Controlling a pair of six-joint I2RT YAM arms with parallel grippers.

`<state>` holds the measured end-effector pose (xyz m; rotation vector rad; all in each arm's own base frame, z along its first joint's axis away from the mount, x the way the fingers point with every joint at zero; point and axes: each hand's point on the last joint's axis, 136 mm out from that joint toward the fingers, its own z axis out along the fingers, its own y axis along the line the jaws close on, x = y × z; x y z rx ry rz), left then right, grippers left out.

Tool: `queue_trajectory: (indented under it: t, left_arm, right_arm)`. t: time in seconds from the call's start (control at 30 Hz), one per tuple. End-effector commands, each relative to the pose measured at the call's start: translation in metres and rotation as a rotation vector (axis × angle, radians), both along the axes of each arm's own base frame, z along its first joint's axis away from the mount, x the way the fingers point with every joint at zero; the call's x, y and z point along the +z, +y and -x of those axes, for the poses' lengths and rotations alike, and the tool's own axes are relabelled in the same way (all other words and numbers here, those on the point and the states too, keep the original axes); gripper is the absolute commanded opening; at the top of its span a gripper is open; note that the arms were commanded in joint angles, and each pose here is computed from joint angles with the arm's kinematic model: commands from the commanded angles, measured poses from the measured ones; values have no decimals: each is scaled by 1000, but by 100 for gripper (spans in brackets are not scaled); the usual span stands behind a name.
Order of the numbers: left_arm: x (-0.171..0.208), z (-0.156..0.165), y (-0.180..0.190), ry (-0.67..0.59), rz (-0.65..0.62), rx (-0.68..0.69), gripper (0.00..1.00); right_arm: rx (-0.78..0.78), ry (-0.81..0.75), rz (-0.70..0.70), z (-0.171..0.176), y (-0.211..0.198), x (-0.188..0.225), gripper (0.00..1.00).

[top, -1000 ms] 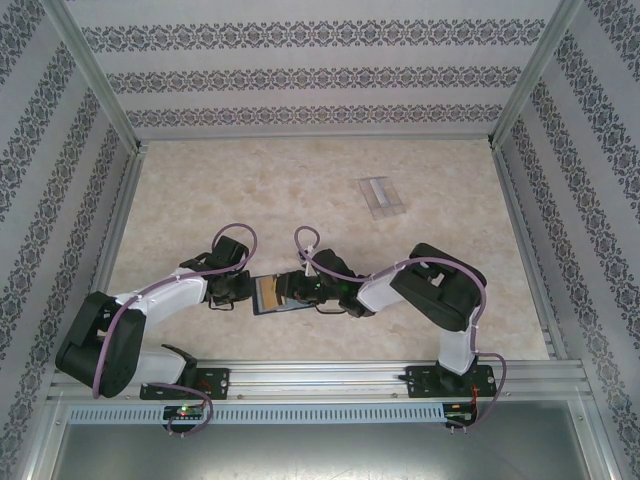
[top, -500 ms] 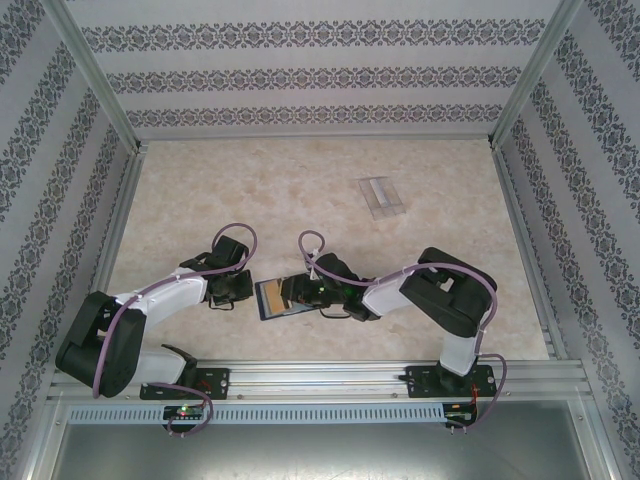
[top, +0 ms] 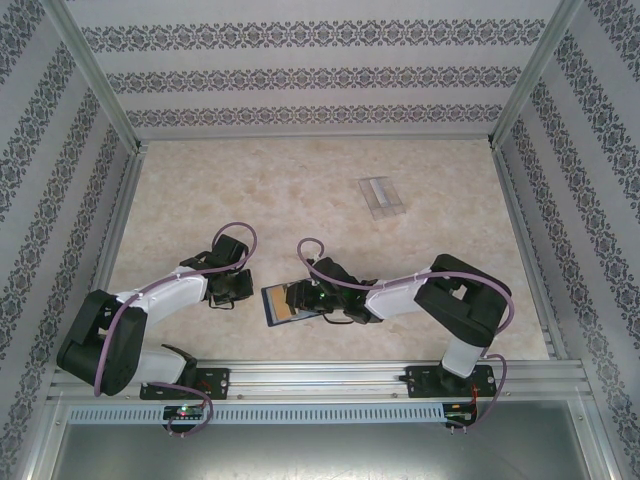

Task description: Put the credit cards into the card holder

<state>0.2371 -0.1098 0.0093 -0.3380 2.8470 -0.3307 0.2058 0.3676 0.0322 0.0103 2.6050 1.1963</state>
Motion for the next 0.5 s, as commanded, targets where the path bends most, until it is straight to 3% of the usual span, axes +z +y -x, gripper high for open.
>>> queue_trajectory:
  t: [0.0,0.47]
  left_arm:
    - [-12,0,-35,20,155,-77,8]
    - [9,22,-61,21,251,-168,15]
  right_arm:
    - [-2,-12,97,6,-11,-9,30]
    - [51,-38,278,11,-28,-6,54]
